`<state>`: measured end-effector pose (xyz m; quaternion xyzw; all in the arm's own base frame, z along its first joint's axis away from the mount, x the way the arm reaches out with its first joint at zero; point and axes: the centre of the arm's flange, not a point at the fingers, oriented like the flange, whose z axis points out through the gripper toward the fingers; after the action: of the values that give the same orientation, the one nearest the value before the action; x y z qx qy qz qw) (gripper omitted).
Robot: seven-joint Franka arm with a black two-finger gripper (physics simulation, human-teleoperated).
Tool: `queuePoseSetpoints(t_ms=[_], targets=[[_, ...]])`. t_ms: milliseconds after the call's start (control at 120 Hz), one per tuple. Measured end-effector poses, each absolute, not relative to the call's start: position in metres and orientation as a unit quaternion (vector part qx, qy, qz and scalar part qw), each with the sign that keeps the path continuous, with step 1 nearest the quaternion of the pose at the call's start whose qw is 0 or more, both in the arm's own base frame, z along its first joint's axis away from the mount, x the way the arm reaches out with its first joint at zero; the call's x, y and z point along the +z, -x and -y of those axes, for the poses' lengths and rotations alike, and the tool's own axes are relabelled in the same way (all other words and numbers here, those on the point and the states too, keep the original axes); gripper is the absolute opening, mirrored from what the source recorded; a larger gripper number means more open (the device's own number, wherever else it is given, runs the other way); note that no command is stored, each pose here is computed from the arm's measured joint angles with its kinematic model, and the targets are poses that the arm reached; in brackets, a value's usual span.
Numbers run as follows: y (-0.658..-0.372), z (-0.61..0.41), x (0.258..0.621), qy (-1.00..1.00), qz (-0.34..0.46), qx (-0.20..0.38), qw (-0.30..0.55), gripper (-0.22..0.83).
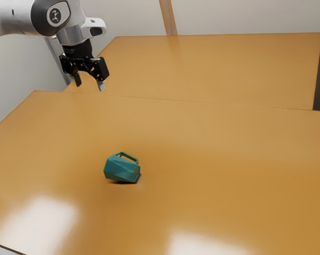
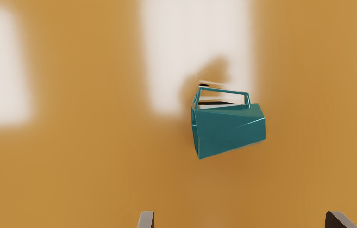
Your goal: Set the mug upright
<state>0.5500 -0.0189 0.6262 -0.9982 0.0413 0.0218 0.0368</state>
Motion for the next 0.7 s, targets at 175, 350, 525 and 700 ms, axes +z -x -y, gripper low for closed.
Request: queuePoseSetpoints(t_ms=[175, 350, 525, 700], targets=[[-0.547, 0.02, 0.627, 0.998, -0.042, 0.021, 0.036, 0.6], [-0.528, 0.013, 0.628, 0.999, -0.037, 0.02, 0.034, 0.6], [-0.516, -0.042, 0.612, 1.0, 0.011, 0.017, -0.019, 0.59], [-0.51, -0.064, 0.594, 0.995, 0.021, 0.003, -0.095, 0.59]])
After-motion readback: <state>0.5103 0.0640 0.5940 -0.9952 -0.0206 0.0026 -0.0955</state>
